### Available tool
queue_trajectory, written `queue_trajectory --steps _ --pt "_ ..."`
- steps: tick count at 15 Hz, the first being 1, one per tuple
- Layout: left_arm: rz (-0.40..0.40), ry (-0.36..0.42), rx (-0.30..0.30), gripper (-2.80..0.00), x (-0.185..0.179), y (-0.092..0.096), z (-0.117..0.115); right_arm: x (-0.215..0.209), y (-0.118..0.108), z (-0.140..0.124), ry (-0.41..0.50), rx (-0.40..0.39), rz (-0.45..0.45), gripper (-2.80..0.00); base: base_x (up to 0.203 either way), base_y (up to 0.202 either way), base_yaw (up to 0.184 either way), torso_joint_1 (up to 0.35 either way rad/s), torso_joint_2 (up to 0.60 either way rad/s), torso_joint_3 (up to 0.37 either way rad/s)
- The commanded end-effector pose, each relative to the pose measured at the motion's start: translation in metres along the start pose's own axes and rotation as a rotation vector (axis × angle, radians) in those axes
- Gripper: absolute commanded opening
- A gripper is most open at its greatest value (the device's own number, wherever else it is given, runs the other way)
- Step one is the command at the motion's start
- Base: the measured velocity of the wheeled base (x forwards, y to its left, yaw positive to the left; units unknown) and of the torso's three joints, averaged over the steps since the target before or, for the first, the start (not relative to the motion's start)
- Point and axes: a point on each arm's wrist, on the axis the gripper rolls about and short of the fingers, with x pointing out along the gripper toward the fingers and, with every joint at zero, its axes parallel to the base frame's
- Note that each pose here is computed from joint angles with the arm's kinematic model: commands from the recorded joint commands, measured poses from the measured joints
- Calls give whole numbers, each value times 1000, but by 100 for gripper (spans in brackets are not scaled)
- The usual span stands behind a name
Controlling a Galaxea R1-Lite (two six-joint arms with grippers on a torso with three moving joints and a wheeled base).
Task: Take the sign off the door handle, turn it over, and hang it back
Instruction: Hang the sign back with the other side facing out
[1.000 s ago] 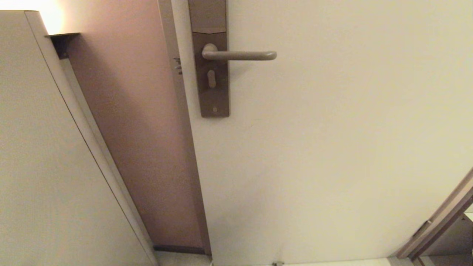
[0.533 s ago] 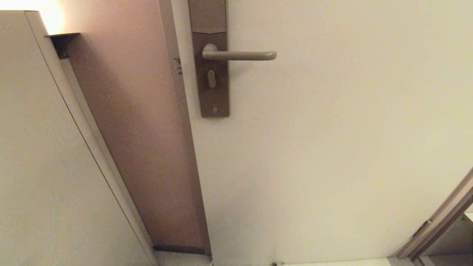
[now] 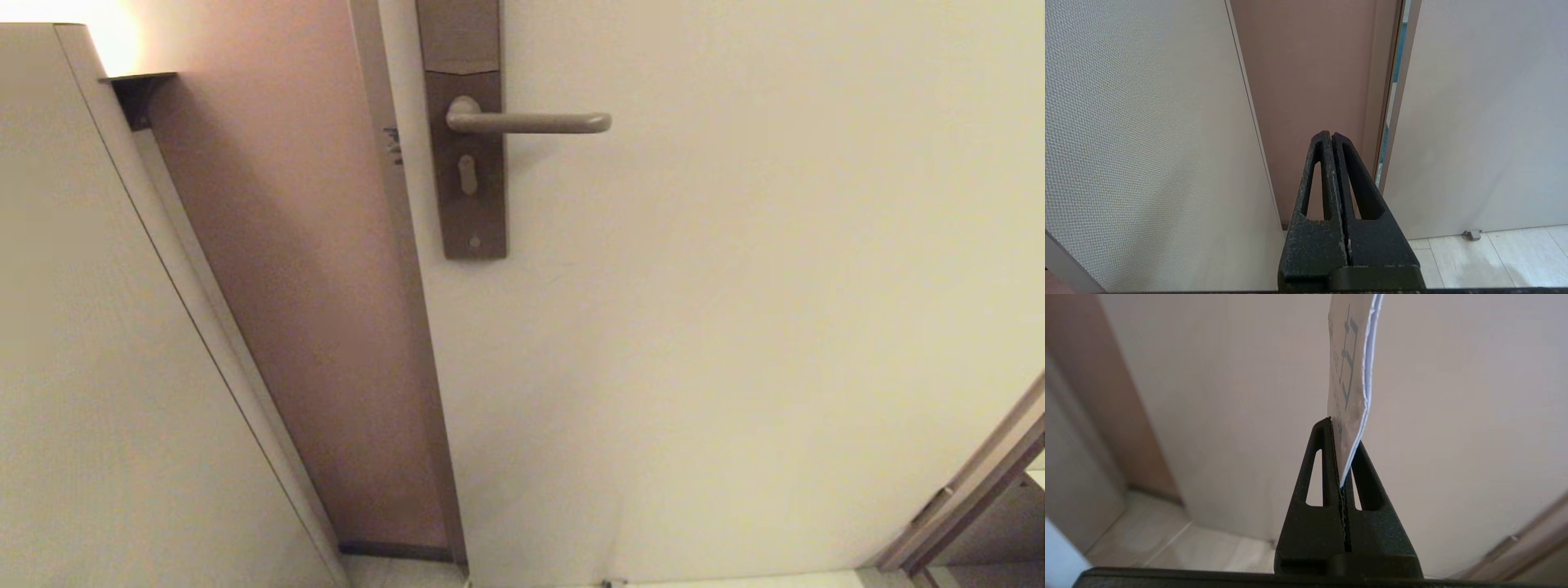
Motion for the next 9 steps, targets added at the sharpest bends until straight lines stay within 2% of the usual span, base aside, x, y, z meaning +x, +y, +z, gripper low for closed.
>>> queue_trajectory --steps 1,4,9 --pt "0 2 0 -280 0 0 0 21 -4 14 84 15 30 -280 0 0 0 0 0 0" --pt "0 2 0 -280 0 0 0 47 -8 35 128 29 101 -280 0 0 0 0 0 0" --pt "0 2 0 -280 0 0 0 103 -15 58 115 26 202 -280 0 0 0 0 0 0"
